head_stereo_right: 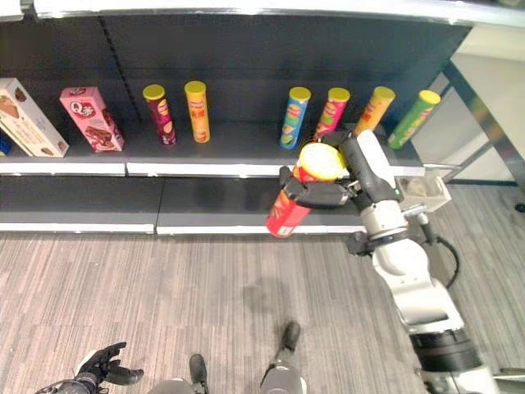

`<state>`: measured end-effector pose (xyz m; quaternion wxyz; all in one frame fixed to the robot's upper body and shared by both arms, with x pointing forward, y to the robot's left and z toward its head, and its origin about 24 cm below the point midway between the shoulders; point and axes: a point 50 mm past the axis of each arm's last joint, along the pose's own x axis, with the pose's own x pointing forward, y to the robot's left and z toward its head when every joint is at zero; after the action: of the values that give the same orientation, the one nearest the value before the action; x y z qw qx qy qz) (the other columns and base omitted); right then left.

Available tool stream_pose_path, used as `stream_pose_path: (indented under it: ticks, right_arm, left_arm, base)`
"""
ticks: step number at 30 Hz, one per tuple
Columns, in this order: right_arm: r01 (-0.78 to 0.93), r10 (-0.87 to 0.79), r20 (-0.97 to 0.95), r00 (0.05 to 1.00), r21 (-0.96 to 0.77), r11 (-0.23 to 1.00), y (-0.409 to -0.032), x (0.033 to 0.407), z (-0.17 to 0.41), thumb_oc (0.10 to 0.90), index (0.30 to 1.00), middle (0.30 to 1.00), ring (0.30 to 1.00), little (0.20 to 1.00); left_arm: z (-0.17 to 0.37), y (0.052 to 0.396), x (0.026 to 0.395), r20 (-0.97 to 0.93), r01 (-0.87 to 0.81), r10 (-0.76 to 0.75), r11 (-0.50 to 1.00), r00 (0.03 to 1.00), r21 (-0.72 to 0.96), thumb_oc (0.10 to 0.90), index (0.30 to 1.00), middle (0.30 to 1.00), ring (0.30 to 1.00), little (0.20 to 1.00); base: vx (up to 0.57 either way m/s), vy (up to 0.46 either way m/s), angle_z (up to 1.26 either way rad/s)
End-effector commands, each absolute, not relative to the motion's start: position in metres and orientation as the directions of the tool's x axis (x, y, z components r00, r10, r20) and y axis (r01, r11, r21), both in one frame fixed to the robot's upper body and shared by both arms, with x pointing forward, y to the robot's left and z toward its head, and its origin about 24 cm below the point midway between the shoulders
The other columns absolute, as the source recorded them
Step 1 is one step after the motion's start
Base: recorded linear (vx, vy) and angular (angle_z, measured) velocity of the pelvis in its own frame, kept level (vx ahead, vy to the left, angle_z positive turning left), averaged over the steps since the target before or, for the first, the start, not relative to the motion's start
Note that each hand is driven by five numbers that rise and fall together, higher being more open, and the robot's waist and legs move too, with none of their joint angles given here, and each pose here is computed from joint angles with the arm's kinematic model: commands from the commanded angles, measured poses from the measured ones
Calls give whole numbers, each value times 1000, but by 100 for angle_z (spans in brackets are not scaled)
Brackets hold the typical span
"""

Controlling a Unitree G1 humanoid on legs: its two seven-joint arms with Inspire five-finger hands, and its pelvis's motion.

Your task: Put the goods on the table back onto the shelves and tidy them up.

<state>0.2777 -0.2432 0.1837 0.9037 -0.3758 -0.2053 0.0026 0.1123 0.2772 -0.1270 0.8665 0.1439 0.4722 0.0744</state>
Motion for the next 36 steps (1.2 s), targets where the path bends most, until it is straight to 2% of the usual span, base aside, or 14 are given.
stream_pose_path:
  ticks: [1, 8, 14, 21, 22, 28, 36]
  right_arm:
    - [315, 211, 611, 763, -636, 705, -239, 273, 253, 400, 300, 300, 300, 300]
    - [251, 288, 604, 743, -650, 717, -224, 275, 257, 400, 300, 300, 300, 300]
    - [226, 310, 588, 747, -663, 713, -216, 280, 255, 400, 300, 300, 300, 300]
    - [213, 296, 591, 750, -640, 738, -211, 290, 252, 400, 300, 300, 300, 300]
    - [213, 303, 593, 746, -643, 736, -204, 290, 250, 400, 300, 300, 300, 300]
    - [193, 328, 624, 709, -619, 761, -186, 291, 251, 400, 300, 300, 300, 300]
    - [252, 251, 678, 691, -551, 796, -173, 297, 249, 400, 300, 300, 300, 300]
  left_arm:
    - [-121, 284, 111, -770, 19, 270, 939, 578, 344, 800, 900, 900, 900, 900]
    - [-127, 273, 108, -788, -30, 248, 959, 564, 280, 800, 900, 900, 900, 900]
    - [-124, 261, 120, -769, -52, 212, 972, 603, 228, 800, 900, 900, 900, 900]
    - [-131, 260, 109, -802, -9, 212, 968, 558, 250, 800, 900, 900, 900, 900]
    - [-136, 263, 96, -828, -19, 233, 965, 510, 260, 800, 900, 900, 900, 900]
    - [-137, 272, 88, -831, 2, 272, 950, 486, 312, 800, 900, 900, 900, 900]
    - [-128, 275, 109, -776, -65, 305, 944, 552, 324, 800, 900, 900, 900, 900]
  base:
    - [258, -280, 44]
    - [189, -251, 11]
    - [124, -147, 33]
    - [213, 146, -2]
    - [266, 191, -48]
    - [168, 217, -63]
    - [24, 95, -6]
